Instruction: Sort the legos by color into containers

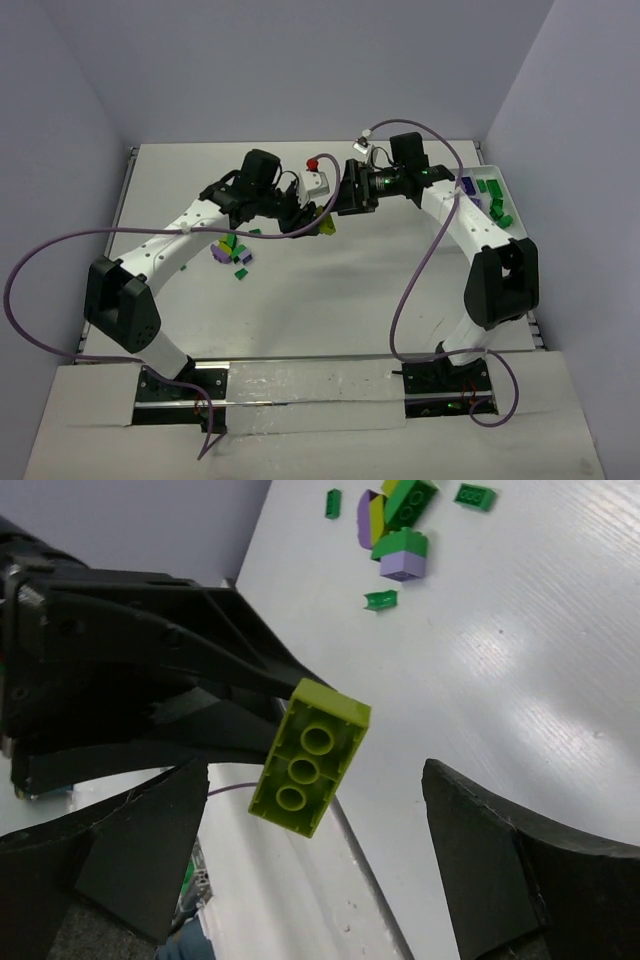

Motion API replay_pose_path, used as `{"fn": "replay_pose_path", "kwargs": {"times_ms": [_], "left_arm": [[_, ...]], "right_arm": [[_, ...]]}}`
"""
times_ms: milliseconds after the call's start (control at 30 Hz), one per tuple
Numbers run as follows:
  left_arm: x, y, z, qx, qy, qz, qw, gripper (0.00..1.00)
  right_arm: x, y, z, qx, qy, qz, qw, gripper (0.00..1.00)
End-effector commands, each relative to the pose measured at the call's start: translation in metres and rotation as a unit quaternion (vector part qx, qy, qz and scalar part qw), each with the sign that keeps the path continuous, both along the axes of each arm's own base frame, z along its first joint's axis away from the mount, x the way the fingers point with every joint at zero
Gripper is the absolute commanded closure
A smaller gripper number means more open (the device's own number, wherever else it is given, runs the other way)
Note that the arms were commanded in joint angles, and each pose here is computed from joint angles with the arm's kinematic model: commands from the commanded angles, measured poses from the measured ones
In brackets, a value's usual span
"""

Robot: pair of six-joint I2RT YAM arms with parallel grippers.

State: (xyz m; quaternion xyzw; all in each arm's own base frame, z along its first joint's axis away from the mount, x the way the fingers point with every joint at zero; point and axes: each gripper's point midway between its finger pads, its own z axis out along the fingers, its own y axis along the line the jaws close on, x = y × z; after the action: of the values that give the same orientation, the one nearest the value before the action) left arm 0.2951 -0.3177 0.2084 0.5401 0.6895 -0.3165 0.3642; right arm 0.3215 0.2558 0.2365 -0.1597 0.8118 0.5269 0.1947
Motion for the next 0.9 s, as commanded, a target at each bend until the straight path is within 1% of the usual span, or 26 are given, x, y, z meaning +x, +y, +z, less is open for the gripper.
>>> {"fn": "replay_pose_path", "kwargs": {"times_ms": [0, 133, 233, 267, 400, 600, 633, 700, 733, 800, 867], "left_arm": [[0.002, -0.009, 0.015, -0.008, -0.024, -0.011, 1.0, 1.0], [0.003, -0.011, 0.016, -0.006, -0.028, -0.011, 1.0, 1.0], [0.005, -0.012, 0.014, 0.0, -0.032, -0.009, 0.999, 1.0], [0.005, -0.013, 0.015, 0.0, -0.034, -0.009, 0.999, 1.0], [0.008, -0.013, 0.011, 0.006, -0.036, -0.003, 0.999, 1.0], [0.008, -0.013, 0.015, -0.004, -0.048, 0.002, 0.999, 0.99], [0.008, -0.013, 0.016, -0.005, -0.049, 0.002, 0.999, 0.97], [0.006, -0.013, 0.016, -0.009, -0.048, 0.0, 0.999, 0.92], [0.006, -0.014, 0.017, -0.01, -0.047, -0.001, 0.999, 0.89], [0.004, -0.014, 0.019, -0.014, -0.045, -0.003, 0.999, 0.77], [0.005, -0.015, 0.021, -0.017, -0.045, -0.002, 0.999, 0.72]], "right_arm": [[0.006, 0.004, -0.004, -0.026, -0.008, 0.0, 1.0, 0.07], [0.005, 0.009, -0.01, -0.025, 0.006, 0.006, 1.0, 0.1], [0.002, 0.015, -0.011, -0.025, 0.008, 0.015, 1.0, 0.17], [0.002, 0.015, -0.012, -0.025, 0.009, 0.016, 1.0, 0.18], [-0.004, 0.019, -0.014, -0.021, 0.016, 0.024, 0.999, 0.39], [-0.008, 0.022, -0.011, -0.004, 0.023, 0.031, 0.999, 0.84], [-0.009, 0.023, -0.01, 0.0, 0.024, 0.033, 0.999, 0.91], [-0.011, 0.024, -0.009, 0.008, 0.029, 0.038, 0.999, 0.98], [-0.012, 0.024, -0.008, 0.012, 0.031, 0.04, 0.999, 1.0], [-0.013, 0.026, -0.006, 0.023, 0.038, 0.043, 0.998, 1.0], [-0.013, 0.026, -0.006, 0.026, 0.041, 0.044, 0.998, 1.0]]}}
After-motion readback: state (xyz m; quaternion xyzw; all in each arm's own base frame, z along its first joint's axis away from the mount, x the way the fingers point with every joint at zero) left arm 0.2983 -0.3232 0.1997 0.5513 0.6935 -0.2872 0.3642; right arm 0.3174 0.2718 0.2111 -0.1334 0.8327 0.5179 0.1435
